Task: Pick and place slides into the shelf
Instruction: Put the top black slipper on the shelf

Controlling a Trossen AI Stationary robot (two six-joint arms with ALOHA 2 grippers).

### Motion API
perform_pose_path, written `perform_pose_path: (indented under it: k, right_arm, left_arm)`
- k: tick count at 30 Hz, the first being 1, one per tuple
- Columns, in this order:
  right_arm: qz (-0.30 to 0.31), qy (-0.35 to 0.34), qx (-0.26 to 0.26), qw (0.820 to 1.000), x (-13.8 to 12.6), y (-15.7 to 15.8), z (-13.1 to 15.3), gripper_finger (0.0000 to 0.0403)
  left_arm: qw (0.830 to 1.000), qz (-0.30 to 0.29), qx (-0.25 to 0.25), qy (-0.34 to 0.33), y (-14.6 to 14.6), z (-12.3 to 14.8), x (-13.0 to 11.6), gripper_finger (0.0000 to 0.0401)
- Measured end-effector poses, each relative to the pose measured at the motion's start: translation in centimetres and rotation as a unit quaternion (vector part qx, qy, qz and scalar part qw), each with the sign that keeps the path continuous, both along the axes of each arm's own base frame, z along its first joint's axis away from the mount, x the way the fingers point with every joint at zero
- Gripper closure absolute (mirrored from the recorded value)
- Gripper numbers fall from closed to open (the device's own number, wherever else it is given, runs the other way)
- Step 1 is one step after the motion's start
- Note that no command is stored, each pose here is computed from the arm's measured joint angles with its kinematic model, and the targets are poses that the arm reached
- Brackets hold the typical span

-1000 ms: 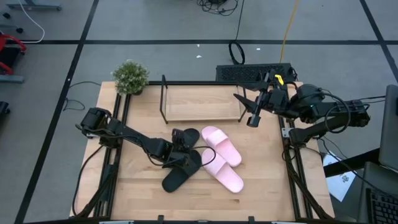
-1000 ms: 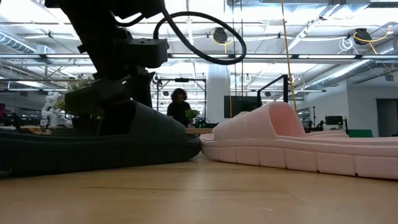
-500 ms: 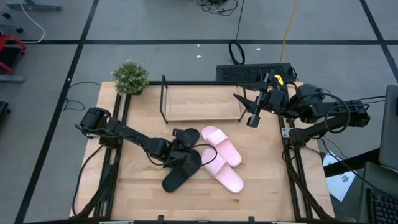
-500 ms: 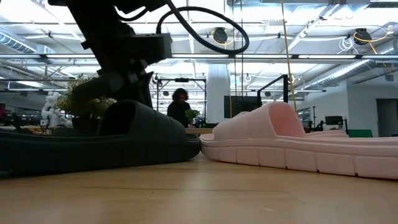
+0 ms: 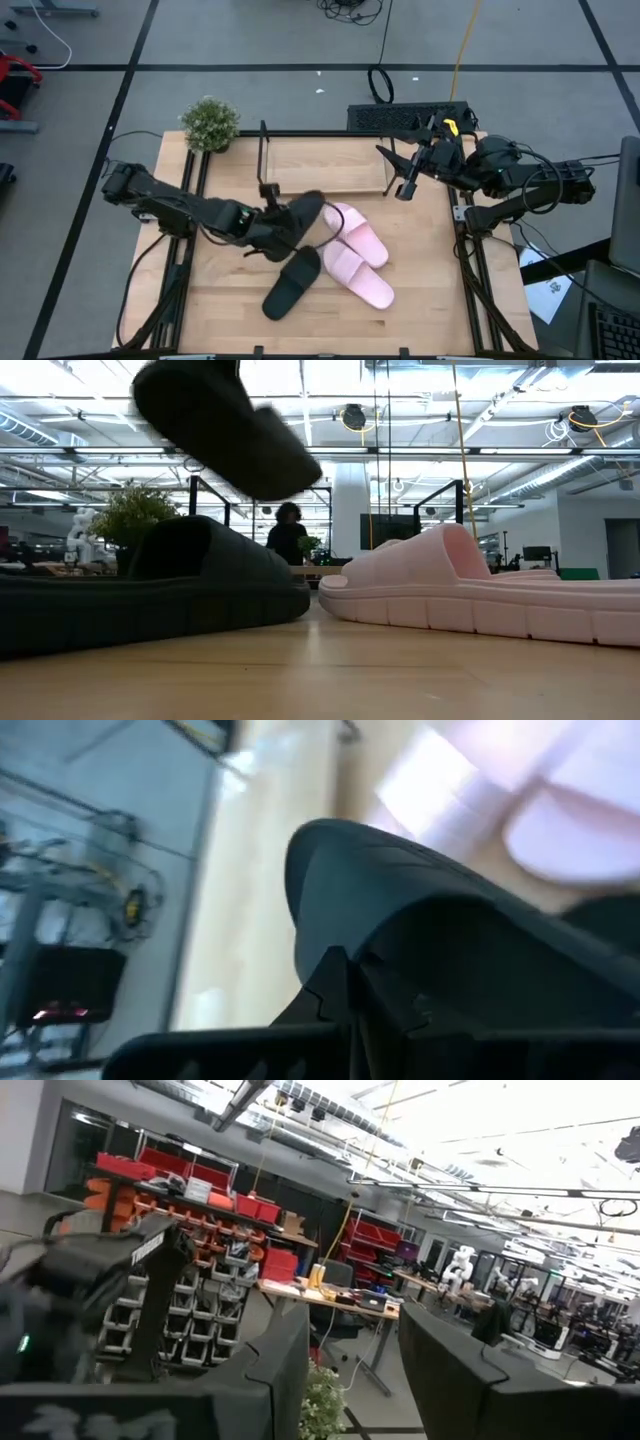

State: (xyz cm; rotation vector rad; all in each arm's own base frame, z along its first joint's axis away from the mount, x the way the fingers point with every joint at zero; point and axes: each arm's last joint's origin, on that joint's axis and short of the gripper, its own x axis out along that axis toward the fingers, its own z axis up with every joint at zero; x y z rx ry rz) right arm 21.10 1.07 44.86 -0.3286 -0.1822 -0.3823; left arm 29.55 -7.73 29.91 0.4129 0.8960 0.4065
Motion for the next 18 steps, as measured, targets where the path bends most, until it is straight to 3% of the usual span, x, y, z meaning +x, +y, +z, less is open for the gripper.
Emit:
perform_pose_path:
  k: [7, 12, 18]
  right_arm:
    - [0.000, -0.008, 0.001, 1.000, 0.0, 0.0, 0.1, 0.0257]
    - [-0.016, -0.049, -0.013, 0.999, -0.4, -0.1, 1.0, 0.0257]
    - [-0.116, -0.083, -0.030, 0.989, -1.1, -0.6, 2.1, 0.0257]
  left_arm:
    - [0.990, 0.097, 0.052, -0.089, 2.0, 4.1, 1.8, 0.0401]
    - [0.977, 0.180, 0.072, -0.086, 5.9, 3.4, 3.5, 0.0401]
    - [0.971, 0.220, 0.096, -0.021, 10.3, 1.5, 4.7, 0.0401]
